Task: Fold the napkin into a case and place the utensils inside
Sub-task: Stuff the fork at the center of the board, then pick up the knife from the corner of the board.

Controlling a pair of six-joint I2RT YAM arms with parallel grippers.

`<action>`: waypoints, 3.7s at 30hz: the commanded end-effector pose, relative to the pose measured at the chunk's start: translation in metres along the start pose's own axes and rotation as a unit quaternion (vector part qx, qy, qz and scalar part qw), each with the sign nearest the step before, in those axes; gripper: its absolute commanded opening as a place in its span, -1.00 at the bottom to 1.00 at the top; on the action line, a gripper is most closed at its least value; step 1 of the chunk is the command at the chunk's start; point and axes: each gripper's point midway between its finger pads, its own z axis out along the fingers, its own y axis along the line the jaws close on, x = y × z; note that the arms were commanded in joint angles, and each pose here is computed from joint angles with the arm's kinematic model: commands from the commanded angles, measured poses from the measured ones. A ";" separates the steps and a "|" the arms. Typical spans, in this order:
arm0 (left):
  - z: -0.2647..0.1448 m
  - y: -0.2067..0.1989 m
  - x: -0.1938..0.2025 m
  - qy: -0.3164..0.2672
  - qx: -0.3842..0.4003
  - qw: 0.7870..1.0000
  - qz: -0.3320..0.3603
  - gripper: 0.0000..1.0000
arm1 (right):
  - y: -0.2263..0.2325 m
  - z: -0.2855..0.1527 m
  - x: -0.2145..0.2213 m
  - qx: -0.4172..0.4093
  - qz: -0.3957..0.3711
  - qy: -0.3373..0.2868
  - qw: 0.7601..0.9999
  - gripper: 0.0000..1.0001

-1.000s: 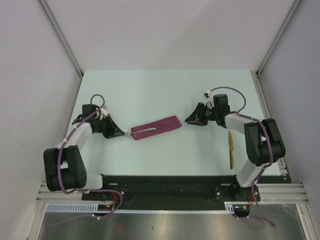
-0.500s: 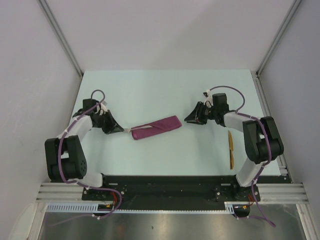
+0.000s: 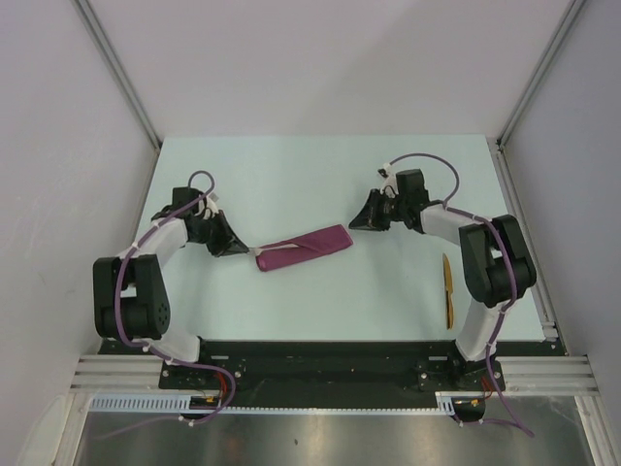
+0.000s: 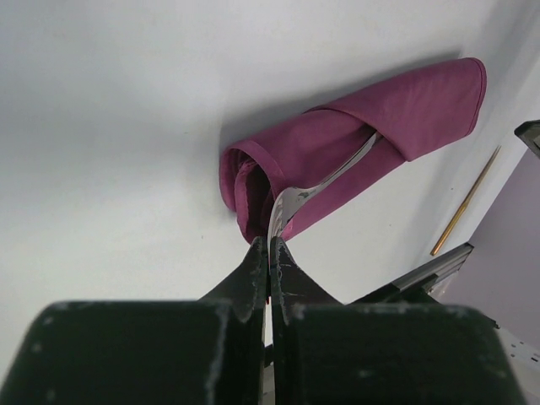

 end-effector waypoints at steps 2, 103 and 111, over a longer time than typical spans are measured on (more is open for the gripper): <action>-0.003 -0.017 -0.017 -0.023 0.014 1.000 0.008 -1.00 | 0.007 0.021 0.011 0.016 -0.026 0.034 0.999 -0.98; -0.008 -0.205 0.175 0.010 0.238 0.902 0.360 0.47 | -0.174 -0.213 0.134 0.496 0.272 -0.089 0.819 0.65; -0.005 -0.202 0.172 0.018 0.216 0.908 0.357 0.48 | -0.175 -0.163 0.139 0.468 0.207 -0.057 0.857 -0.55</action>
